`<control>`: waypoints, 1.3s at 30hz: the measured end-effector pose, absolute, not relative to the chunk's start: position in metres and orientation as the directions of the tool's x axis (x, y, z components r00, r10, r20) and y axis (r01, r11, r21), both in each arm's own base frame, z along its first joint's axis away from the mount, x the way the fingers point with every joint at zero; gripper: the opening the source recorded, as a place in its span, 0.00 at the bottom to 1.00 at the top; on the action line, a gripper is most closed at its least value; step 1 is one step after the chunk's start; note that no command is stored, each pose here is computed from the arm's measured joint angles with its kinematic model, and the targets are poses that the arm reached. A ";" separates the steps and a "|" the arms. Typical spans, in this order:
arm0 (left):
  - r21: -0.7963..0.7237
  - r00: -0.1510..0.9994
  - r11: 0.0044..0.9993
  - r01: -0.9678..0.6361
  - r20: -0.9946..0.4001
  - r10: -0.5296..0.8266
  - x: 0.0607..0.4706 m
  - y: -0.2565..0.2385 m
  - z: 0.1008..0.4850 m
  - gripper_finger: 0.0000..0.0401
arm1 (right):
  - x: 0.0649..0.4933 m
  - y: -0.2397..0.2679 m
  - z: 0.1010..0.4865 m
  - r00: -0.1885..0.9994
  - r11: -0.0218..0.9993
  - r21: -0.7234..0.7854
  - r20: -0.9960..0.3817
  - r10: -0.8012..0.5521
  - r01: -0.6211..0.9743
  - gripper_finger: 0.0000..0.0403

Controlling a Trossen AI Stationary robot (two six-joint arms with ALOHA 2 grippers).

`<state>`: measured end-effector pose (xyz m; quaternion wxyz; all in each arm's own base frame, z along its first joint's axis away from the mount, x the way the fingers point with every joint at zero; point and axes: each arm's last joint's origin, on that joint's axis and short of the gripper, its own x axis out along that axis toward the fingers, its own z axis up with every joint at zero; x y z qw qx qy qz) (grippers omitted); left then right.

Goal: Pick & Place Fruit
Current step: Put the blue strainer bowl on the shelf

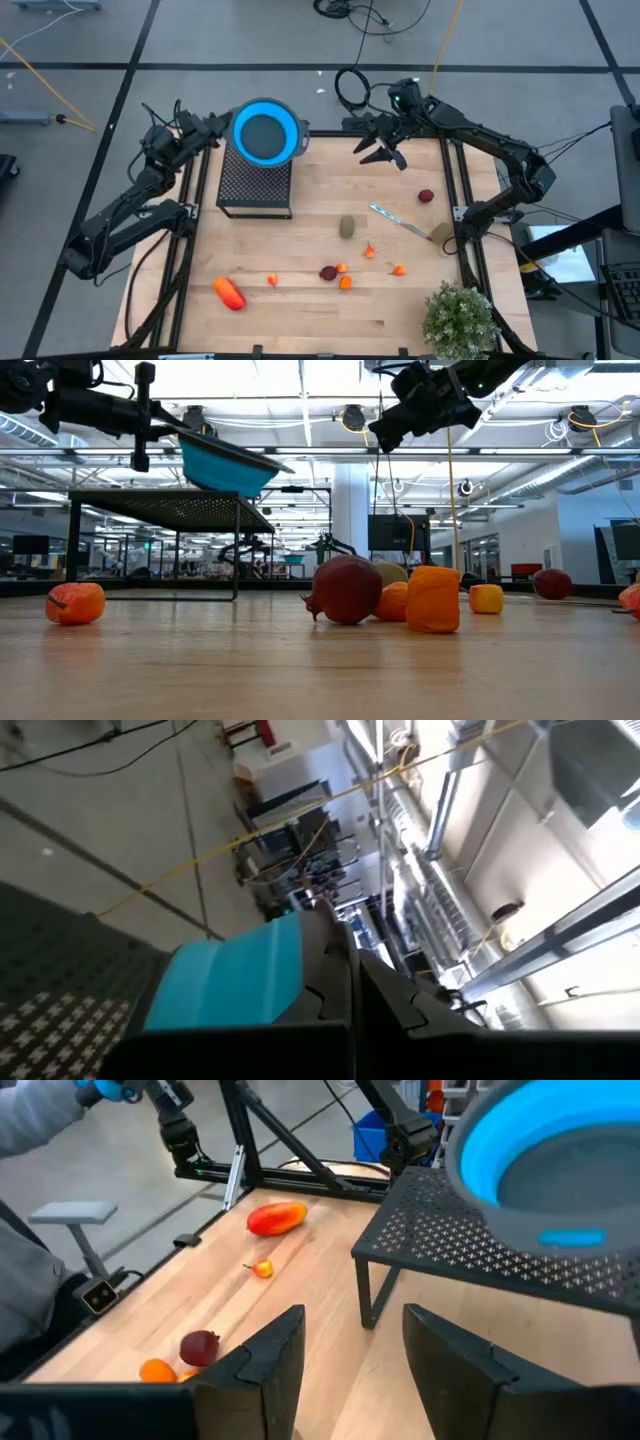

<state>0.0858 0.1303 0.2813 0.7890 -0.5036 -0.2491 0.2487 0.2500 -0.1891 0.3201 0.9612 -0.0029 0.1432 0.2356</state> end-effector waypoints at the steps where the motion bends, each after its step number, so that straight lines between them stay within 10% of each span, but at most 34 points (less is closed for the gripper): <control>1: -0.919 0.753 0.365 -0.149 0.134 0.644 0.085 0.131 0.280 0.00 | 0.250 -0.189 0.320 0.848 0.888 0.057 -0.277 0.453 -0.456 0.39; 39: -0.940 0.765 0.301 -0.161 0.074 0.640 0.082 0.171 0.261 0.00 | 0.247 -0.187 0.316 0.835 0.885 0.092 -0.299 0.462 -0.456 0.32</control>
